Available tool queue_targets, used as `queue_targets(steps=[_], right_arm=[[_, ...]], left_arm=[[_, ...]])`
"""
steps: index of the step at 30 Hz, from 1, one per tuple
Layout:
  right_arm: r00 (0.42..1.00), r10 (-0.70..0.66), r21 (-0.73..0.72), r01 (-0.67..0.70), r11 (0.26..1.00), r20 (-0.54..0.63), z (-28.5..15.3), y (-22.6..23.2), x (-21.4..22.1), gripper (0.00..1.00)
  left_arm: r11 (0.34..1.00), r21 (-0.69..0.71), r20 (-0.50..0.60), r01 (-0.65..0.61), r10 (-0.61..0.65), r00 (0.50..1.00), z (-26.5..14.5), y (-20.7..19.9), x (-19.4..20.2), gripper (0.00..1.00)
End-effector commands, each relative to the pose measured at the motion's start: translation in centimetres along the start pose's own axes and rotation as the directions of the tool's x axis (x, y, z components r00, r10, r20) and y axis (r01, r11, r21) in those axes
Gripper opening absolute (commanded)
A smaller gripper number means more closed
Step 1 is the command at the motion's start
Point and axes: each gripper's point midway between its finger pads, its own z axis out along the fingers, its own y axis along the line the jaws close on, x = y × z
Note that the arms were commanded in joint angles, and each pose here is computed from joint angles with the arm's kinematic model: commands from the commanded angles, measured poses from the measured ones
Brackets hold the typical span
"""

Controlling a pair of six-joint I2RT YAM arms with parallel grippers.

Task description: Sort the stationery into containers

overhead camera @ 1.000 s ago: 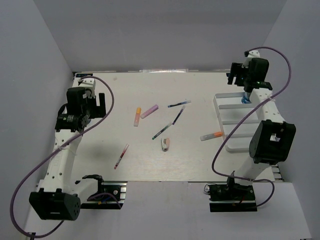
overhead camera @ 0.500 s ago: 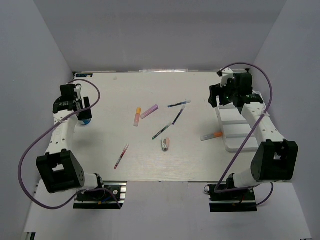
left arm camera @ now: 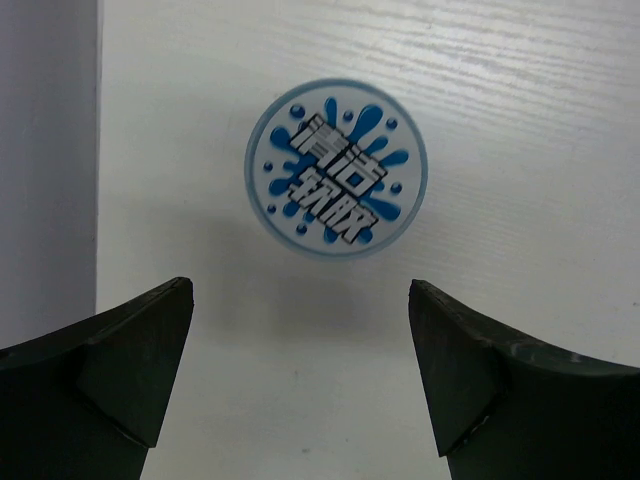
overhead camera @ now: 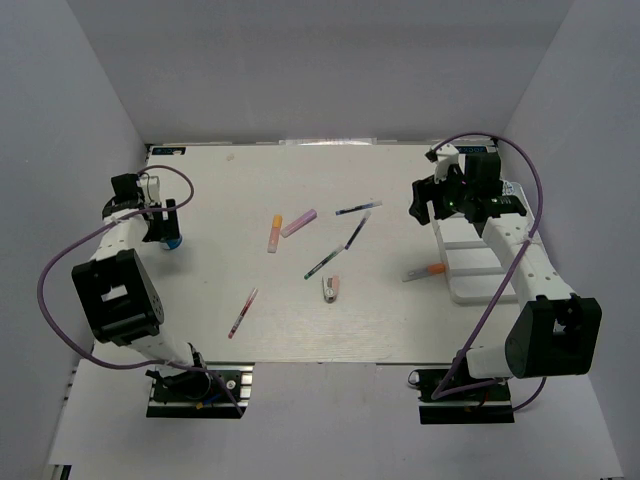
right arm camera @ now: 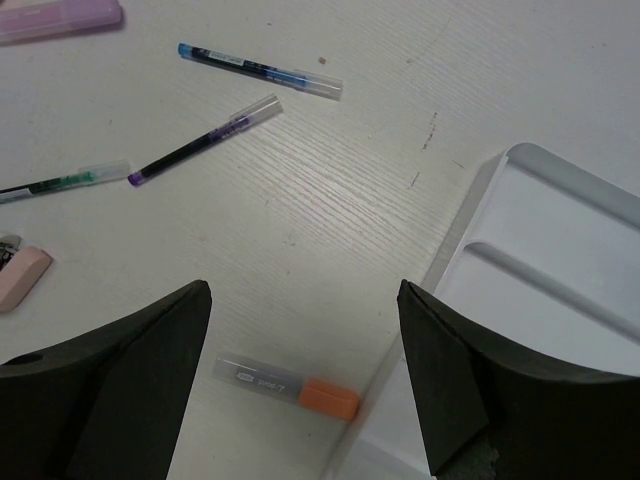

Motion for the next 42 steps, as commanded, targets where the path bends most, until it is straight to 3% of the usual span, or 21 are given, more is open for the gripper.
queue_targets(steps=[1,7,11,18,21,25,30,34,36,37,41,42], right_arm=[[1.0,-0.017,-0.033,0.017,0.999,0.009,-0.1,0.9,0.0,0.81],[1.0,-0.007,-0.042,0.007,0.999,-0.002,0.2,1.2,0.3,0.81],[1.0,-0.009,-0.029,0.009,1.0,-0.007,0.3,1.0,0.4,0.81],[1.0,-0.01,-0.043,0.01,0.999,-0.012,0.6,1.4,0.5,0.81],[1.0,-0.003,-0.043,0.003,0.999,-0.015,0.7,1.4,0.4,0.81],[1.0,-0.007,-0.04,0.007,0.999,-0.011,0.5,1.4,-0.2,0.81],[1.0,-0.005,-0.039,0.005,0.999,-0.018,0.5,1.3,0.1,0.81],[1.0,-0.004,-0.038,0.003,0.999,-0.022,0.6,1.4,0.2,0.81],[1.0,-0.008,-0.037,0.007,0.999,-0.015,0.5,1.4,-0.1,0.8],[1.0,-0.01,-0.037,0.009,0.999,-0.015,0.5,1.4,-0.1,0.8],[1.0,-0.002,-0.023,0.002,1.0,-0.007,0.0,1.3,-0.1,0.8],[1.0,0.011,-0.022,-0.012,1.0,-0.008,0.0,1.3,-0.1,0.81]], left_arm=[[0.998,0.055,0.111,-0.028,0.022,0.994,0.6,-0.5,-2.5,0.97],[0.996,0.093,0.098,0.009,-0.018,0.995,2.9,-0.5,-3.2,0.95],[0.985,0.171,0.092,-0.003,-0.013,0.996,3.3,-1.8,-3.4,0.81],[0.977,0.21,0.162,-0.022,-0.013,0.987,2.4,-2.3,-3.8,0.72],[0.975,0.223,0.158,-0.023,-0.013,0.987,2.8,-2.6,-3.8,0.76],[0.98,0.197,0.148,-0.016,-0.014,0.989,3.9,-2.1,-3.9,0.88],[0.98,0.2,0.15,-0.026,-0.005,0.989,4.5,-2.1,-3.9,0.89],[0.972,0.231,0.16,-0.034,-0.003,0.987,4.4,-2.6,-4.3,0.81],[0.969,0.241,0.183,-0.053,0.008,0.983,3.7,-2.8,-4.7,0.7],[0.963,0.261,0.188,-0.07,0.021,0.982,3.5,-3.1,-4.5,0.59],[0.927,0.312,0.3,-0.206,0.109,0.948,-0.1,-5.4,-5.4,0.45],[0.915,0.317,0.371,-0.249,0.122,0.921,-2.3,-6.1,-6.5,0.44]])
